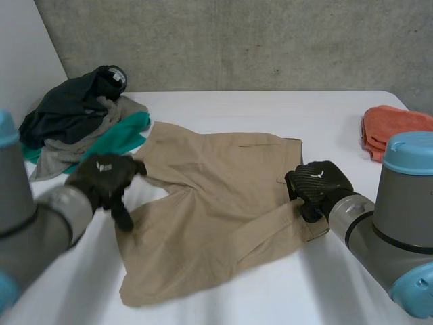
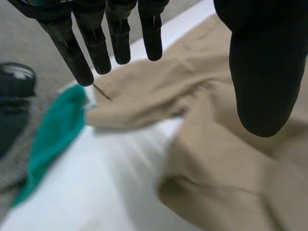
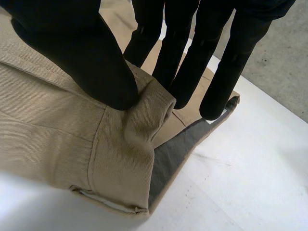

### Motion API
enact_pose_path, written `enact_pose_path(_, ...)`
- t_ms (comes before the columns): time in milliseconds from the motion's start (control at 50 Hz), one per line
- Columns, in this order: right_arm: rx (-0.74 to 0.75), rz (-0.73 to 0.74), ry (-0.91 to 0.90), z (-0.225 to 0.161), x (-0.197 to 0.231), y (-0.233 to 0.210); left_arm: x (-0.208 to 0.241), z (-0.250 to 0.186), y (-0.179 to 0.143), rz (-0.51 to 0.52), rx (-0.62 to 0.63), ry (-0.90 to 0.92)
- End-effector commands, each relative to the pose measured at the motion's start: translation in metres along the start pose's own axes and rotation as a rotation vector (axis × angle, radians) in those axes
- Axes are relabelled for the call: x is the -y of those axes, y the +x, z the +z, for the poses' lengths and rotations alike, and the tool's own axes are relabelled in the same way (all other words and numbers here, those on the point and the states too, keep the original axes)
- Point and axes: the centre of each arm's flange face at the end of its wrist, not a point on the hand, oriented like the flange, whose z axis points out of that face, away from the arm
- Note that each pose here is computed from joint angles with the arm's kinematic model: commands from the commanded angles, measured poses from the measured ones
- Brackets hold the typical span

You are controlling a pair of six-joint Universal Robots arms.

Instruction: Fold the laundry.

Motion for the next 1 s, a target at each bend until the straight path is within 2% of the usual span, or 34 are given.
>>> enact_pose_path(20, -0.010, 0.008, 0.020, 0.006, 0.001, 0.000, -0.035, -0.049, 0.027, 0.021, -0.092, -0.064)
enact_pose_path(140, -0.014, 0.008, 0.025, 0.007, 0.000, 0.001, -0.063, -0.067, 0.049, 0.046, -0.189, -0.125)
enact_pose_path(260, -0.016, 0.018, 0.025, 0.008, 0.000, 0.001, -0.077, -0.053, 0.056, 0.053, -0.198, -0.148)
enact_pose_path(340, -0.015, 0.033, 0.011, 0.006, -0.004, 0.000, -0.082, -0.039, 0.058, 0.057, -0.187, -0.128)
enact_pose_path(440, -0.018, 0.035, 0.001, -0.001, -0.006, 0.000, -0.076, -0.022, 0.054, 0.063, -0.110, -0.024)
enact_pose_path(540, -0.022, 0.008, 0.026, -0.019, 0.001, 0.001, -0.076, -0.021, 0.053, 0.081, -0.091, 0.007)
enact_pose_path(680, -0.019, -0.134, -0.007, -0.056, 0.005, 0.002, -0.078, -0.048, 0.058, 0.127, -0.133, -0.050)
enact_pose_path(800, 0.083, -0.397, -0.207, -0.105, -0.012, -0.006, -0.069, -0.100, 0.069, 0.184, -0.257, -0.093)
enact_pose_path(900, 0.110, -0.440, -0.249, -0.122, -0.009, -0.005, -0.065, -0.138, 0.074, 0.228, -0.359, -0.137)
enact_pose_path(1000, 0.070, -0.443, -0.177, -0.111, 0.000, -0.002, -0.052, -0.119, 0.077, 0.236, -0.344, -0.066)
